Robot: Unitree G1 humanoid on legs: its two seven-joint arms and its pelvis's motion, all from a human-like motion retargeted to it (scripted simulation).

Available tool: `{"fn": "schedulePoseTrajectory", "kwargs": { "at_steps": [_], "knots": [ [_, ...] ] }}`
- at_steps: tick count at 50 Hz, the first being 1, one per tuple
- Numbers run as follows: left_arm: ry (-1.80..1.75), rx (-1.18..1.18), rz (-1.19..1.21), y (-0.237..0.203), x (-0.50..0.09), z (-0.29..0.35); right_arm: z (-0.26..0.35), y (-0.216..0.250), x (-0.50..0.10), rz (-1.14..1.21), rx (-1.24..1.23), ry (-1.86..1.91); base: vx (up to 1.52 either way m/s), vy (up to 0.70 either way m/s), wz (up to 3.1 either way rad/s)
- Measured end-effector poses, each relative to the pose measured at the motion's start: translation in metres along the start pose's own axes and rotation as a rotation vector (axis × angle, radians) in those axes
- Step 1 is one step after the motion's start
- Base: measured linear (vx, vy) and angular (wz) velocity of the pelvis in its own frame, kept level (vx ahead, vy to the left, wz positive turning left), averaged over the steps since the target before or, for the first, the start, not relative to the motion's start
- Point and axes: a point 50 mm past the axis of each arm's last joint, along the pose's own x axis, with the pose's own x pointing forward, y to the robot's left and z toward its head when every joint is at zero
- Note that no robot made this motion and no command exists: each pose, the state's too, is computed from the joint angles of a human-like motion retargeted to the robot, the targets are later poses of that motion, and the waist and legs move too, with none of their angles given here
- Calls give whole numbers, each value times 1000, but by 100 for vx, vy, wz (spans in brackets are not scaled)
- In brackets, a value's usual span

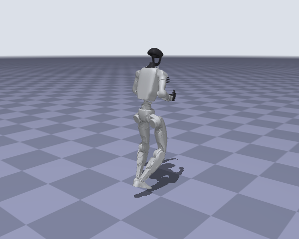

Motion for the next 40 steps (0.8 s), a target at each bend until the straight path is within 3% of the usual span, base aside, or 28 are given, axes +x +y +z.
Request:
{"fn": "schedulePoseTrajectory", "kwargs": {
  "at_steps": [7,12,16,20,23,25,28,30,33,35,38,40],
  "knots": [
    [-411,-157,-258,-56,52,77,37,-30,-34,51,-127,10,91,7,-10],
    [-362,-54,-349,-82,54,67,33,-45,-37,-68,-128,54,95,-1,-150],
    [-239,29,-331,-78,46,38,15,-48,-26,-140,-168,61,83,7,-254],
    [0,99,-124,-38,29,-9,7,-45,20,-131,-215,-13,60,17,-239],
    [171,45,316,8,-20,-29,33,-34,28,-91,-176,-127,57,5,-275],
    [222,-151,202,12,-56,-22,45,-17,26,-7,-154,-199,49,-5,-330],
    [324,-240,462,47,-127,-8,51,-7,19,83,-44,-198,53,0,-406],
    [475,-27,502,67,-172,7,53,-6,14,152,-34,-171,52,10,-411],
    [534,-12,619,72,-203,17,44,-17,8,98,-20,-125,41,22,-344],
    [507,-14,593,68,-195,14,33,-32,4,-8,-50,-87,25,29,-221],
    [355,-2,464,57,-137,-3,9,-57,6,-281,-152,-37,7,30,-122],
    [178,-287,476,34,-82,-13,-15,-60,7,-489,-118,21,0,24,-118]
  ]
}}
